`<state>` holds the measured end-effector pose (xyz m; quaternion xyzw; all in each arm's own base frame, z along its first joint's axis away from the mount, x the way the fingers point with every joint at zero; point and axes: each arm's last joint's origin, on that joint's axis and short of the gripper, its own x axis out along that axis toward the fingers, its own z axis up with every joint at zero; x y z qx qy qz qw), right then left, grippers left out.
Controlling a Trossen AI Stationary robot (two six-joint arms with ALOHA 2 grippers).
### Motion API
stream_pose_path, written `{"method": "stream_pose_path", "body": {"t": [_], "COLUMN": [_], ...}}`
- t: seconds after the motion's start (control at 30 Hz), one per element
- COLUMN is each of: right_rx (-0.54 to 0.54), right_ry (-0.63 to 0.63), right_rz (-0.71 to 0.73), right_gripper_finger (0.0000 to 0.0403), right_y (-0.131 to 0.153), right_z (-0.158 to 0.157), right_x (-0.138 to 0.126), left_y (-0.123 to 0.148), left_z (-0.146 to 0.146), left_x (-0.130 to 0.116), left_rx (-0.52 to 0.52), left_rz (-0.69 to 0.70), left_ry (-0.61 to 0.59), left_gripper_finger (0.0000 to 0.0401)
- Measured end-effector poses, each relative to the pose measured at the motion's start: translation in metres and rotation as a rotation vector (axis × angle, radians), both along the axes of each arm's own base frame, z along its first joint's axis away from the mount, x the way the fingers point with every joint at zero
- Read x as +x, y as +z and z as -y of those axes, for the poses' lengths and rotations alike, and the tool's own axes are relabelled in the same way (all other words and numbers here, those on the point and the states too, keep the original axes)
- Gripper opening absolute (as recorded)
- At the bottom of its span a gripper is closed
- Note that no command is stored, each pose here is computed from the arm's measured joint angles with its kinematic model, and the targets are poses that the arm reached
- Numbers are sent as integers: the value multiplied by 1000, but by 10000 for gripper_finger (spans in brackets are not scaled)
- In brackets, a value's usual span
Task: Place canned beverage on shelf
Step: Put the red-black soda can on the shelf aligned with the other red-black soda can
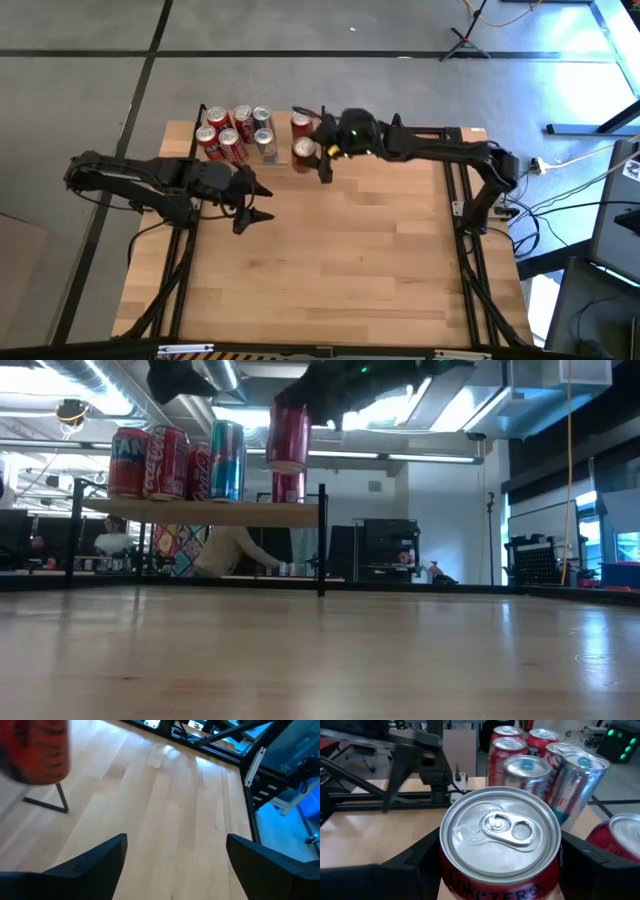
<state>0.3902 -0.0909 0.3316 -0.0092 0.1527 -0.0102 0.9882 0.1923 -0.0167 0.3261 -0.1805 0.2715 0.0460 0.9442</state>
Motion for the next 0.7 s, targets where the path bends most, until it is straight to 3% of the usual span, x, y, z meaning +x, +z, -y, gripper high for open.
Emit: {"method": "stream_pose_path", "body": {"t": [0.33,0.7], "right_rx": [29,31], "right_ry": [-27,-43], "right_rz": [-80,-104], "right_gripper_finger": [278,278], "right_y": [-16,-26], "right_z": [47,58], "right_x": [24,25], "left_y": [-2,-2], "left_z": [-2,-4], "left_x": [-3,-3], "left_rx": [27,59], "left_rz": [-30,-26], "left_ry": [11,60], "left_gripper_finger": [337,337]}}
